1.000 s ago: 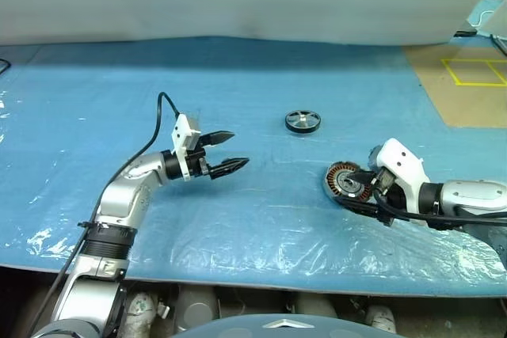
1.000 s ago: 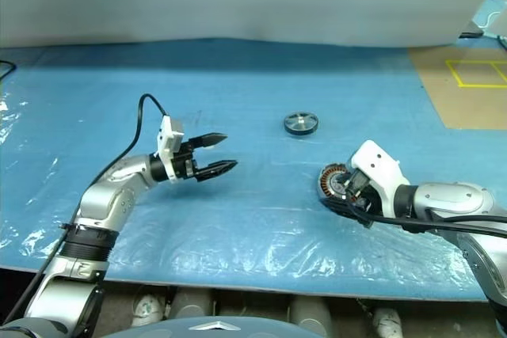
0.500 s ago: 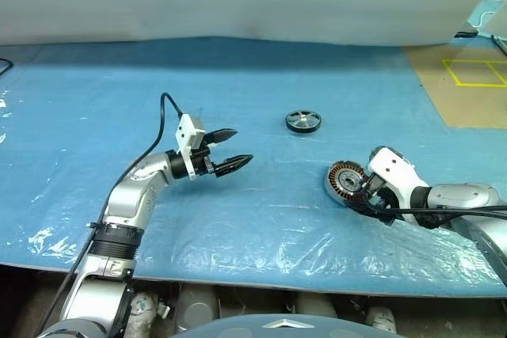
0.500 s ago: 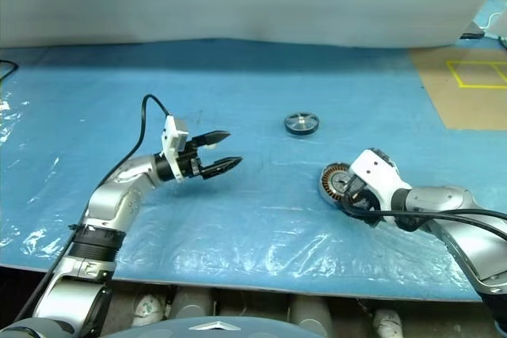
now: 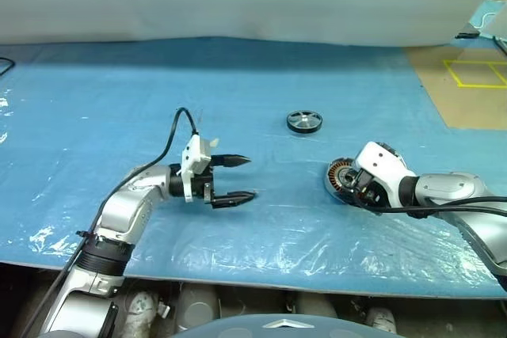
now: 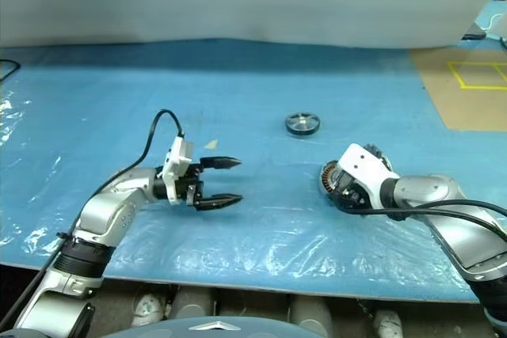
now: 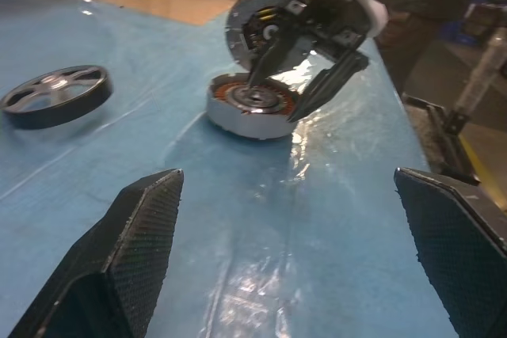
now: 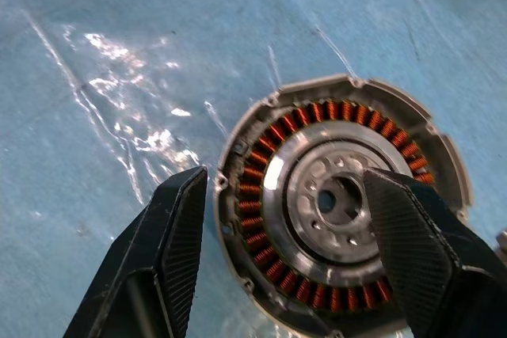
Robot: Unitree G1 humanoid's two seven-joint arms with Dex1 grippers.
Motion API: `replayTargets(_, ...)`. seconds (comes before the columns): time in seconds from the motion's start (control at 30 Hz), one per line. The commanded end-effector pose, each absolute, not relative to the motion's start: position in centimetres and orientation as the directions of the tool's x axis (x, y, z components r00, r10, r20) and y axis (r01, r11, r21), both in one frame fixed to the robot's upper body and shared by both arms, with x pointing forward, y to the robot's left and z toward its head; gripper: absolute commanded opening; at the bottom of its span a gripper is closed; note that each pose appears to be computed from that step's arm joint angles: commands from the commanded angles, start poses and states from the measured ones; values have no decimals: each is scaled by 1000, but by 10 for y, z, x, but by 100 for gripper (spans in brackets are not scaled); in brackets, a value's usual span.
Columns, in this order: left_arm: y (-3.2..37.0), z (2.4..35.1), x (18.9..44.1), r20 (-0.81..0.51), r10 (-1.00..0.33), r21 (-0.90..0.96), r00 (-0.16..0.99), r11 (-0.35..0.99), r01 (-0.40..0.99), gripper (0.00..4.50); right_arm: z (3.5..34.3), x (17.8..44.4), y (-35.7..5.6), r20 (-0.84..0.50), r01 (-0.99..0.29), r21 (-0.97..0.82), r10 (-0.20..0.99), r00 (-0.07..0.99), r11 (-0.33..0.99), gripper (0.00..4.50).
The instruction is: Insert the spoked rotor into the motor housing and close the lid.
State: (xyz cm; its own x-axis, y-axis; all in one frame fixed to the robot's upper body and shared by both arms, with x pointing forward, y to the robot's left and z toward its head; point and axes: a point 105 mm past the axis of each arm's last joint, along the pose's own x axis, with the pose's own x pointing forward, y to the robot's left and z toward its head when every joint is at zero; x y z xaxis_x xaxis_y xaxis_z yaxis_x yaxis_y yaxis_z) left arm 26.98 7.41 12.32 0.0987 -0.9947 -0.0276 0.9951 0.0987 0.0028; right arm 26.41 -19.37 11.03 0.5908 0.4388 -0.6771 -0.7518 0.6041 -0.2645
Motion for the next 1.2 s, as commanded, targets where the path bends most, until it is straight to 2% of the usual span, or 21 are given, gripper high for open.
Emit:
replayTargets(0.03, 70, 132, 266, -30, -999, 52, 43, 41, 998, 448, 114, 264, -187, -657, -760, -242, 475, 586, 603, 325)
replayTargets(0.3, 61, 123, 263, -90, -996, 203, -15, -33, 979, 448, 108, 262, -192, -659, -759, -236, 474, 584, 607, 325)
replayTargets(0.53, 52, 128, 262, -50, -999, 218, -8, -18, 976, 448, 117, 260, -182, -628, -785, -263, 518, 581, 561, 325)
replayTargets(0.63, 46, 140, 267, 20, -1000, 215, 21, 25, 976, 448, 135, 267, -175, -584, -785, -254, 558, 590, 564, 325)
replayTargets(0.8, 43, 141, 268, 22, -1000, 216, 22, 26, 976, 448, 134, 271, -182, -612, -787, -292, 526, 591, 543, 325)
replayTargets(0.93, 41, 142, 266, 26, -999, 212, 21, 26, 977, 448, 124, 274, -197, -648, -770, -342, 458, 608, 538, 325)
replayTargets(1.2, 42, 142, 267, 18, -1000, 221, 24, 27, 975, 448, 112, 265, -202, -697, -790, -288, 447, 560, 541, 325)
